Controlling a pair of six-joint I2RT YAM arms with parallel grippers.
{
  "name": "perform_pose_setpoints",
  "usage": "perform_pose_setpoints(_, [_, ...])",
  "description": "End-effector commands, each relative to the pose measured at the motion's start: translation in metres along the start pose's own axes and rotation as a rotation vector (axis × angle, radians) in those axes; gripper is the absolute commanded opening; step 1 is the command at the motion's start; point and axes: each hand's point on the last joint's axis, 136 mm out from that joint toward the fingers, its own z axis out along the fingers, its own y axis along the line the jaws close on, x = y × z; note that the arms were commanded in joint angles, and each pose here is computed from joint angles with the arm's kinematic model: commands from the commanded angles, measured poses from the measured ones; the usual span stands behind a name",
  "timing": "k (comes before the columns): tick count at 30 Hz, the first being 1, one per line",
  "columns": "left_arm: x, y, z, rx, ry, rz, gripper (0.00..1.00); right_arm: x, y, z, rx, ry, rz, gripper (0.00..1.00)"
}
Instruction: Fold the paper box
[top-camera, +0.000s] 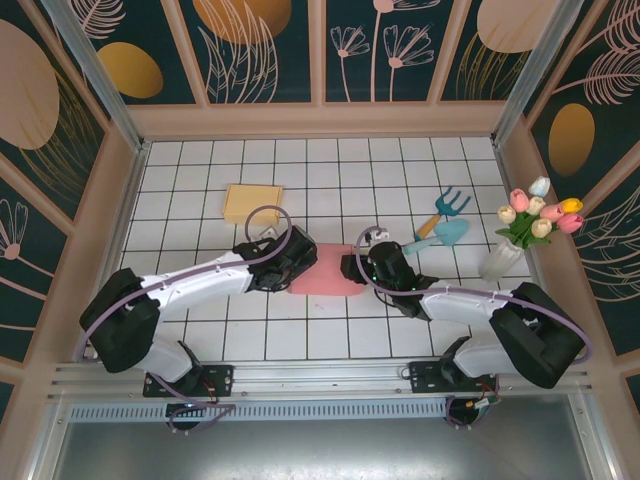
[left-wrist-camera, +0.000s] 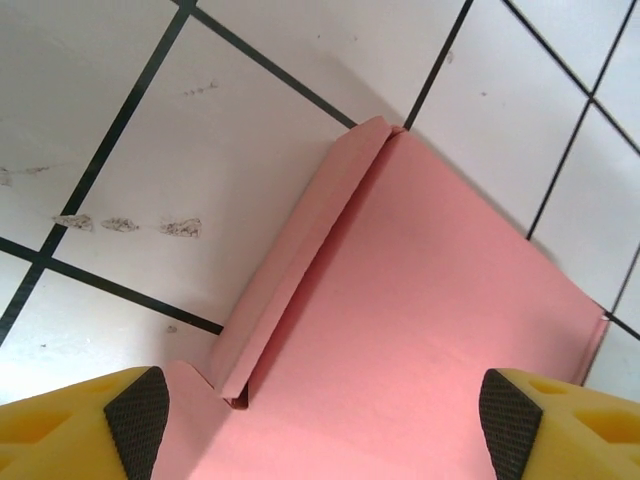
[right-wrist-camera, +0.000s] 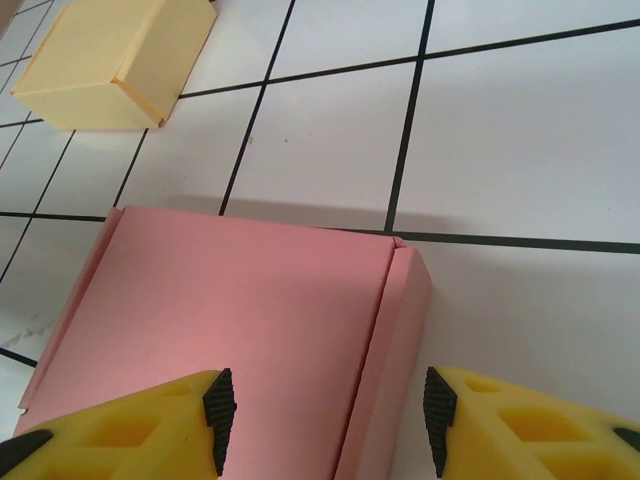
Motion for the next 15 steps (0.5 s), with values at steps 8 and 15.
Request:
perform_pose_setpoints(8, [-0.011,0.012,-0.019,0.004,-0.057,-0.007,0.85,0.014,0.008,0.005,-0.045,0.052,-0.030,0.56])
perform_pose_setpoints(15, [-0.006,0.013,-0.013,0.007,-0.039,-0.013,0.85,0.025,0.008,0.014,-0.061,0.082,-0.019,0.56])
